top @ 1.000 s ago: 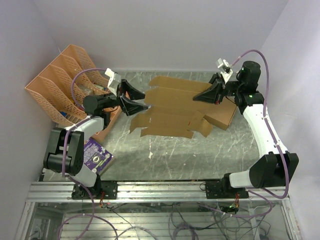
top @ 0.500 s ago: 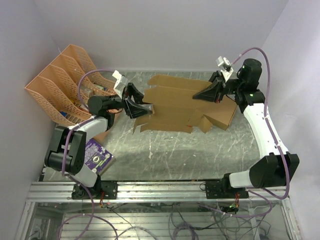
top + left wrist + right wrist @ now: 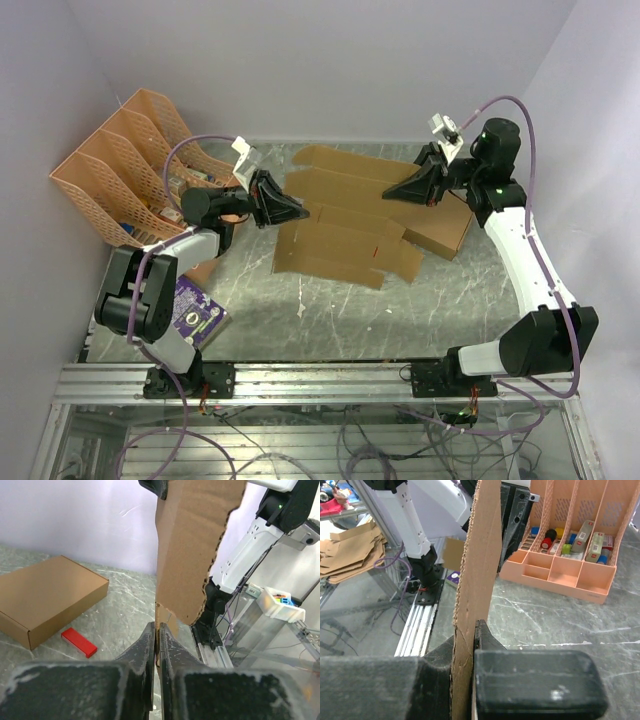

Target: Fold the paper box

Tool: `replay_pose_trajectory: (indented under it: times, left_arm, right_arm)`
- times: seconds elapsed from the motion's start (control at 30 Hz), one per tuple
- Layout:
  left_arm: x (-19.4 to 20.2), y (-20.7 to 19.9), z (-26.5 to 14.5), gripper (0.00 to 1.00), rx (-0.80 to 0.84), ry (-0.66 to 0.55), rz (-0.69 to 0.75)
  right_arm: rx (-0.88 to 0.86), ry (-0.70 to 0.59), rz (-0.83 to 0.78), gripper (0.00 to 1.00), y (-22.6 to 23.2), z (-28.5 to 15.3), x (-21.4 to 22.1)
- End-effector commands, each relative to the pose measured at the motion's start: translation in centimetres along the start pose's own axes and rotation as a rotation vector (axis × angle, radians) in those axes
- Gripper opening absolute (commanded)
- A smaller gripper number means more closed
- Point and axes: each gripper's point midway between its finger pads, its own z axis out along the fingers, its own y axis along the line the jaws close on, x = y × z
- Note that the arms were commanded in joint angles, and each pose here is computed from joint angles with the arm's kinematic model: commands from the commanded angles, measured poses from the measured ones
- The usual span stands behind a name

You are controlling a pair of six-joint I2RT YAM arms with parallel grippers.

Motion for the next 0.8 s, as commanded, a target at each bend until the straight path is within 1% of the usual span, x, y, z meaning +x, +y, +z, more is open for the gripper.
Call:
replay_pose_trajectory:
  times: [0.0,0.17,0.2,0.23,0.27,0.3,0.33,0.37,0.43,0.5,0.57,0.63,0.7,0.77]
  left_arm:
    - [-2.4,-2.2,0.5,0.07,0.085,-0.040,0.260]
    - [-2.8,-2.3,0.5,0.07,0.079,-0.053,0.281]
    - [-3.1,-2.1,0.3,0.12,0.068,-0.063,0.276]
    - [-3.6,-1.8,-0.1,0.24,0.043,-0.082,0.266]
    - [-4.3,-1.3,-0.8,0.38,0.005,-0.113,0.260]
    - [-5.3,-0.7,-1.8,0.48,-0.044,-0.152,0.254]
    - [-6.3,-0.1,-3.2,0.54,-0.103,-0.196,0.244]
    - [-7.7,0.7,-5.0,0.59,-0.180,-0.264,0.232]
    - [-9.5,1.8,-8.4,0.65,-0.310,-0.375,0.211]
    - [-10.1,3.5,-11.9,0.67,-0.443,-0.445,0.155]
    - [-9.3,5.5,-14.2,0.67,-0.545,-0.471,0.070]
    - [-8.4,5.8,-14.7,0.67,-0.552,-0.484,0.058]
    - [-7.8,5.4,-14.5,0.67,-0.508,-0.493,0.054]
    - [-7.0,5.4,-13.5,0.67,-0.477,-0.452,0.058]
  right_arm:
    - [-0.025,0.001,0.015,0.00,0.5,0.2,0.5]
    - [-0.020,0.001,0.035,0.00,0.3,0.1,1.0]
    - [-0.014,0.000,0.038,0.00,0.2,-0.1,1.0]
    - [-0.004,-0.002,0.041,0.00,-0.1,-0.4,0.9]
    - [0.012,-0.004,0.048,0.00,-0.4,-0.8,0.8]
    - [0.031,-0.007,0.053,0.00,-0.8,-1.3,0.6]
    - [0.052,-0.011,0.058,0.00,-1.2,-1.9,0.4]
    - [0.073,-0.014,0.060,0.00,-1.5,-2.5,0.1]
    - [0.116,-0.022,0.063,0.00,-2.2,-3.7,-0.6]
    - [0.151,-0.030,0.063,0.00,-2.7,-4.6,-1.6]
    - [0.178,-0.040,0.064,0.00,-3.0,-5.2,-2.9]
    - [0.198,-0.051,0.063,0.00,-3.2,-5.6,-4.5]
    - [0.205,-0.063,0.075,0.00,-2.9,-5.8,-6.4]
    - [0.207,-0.073,0.073,0.00,-2.7,-5.8,-8.1]
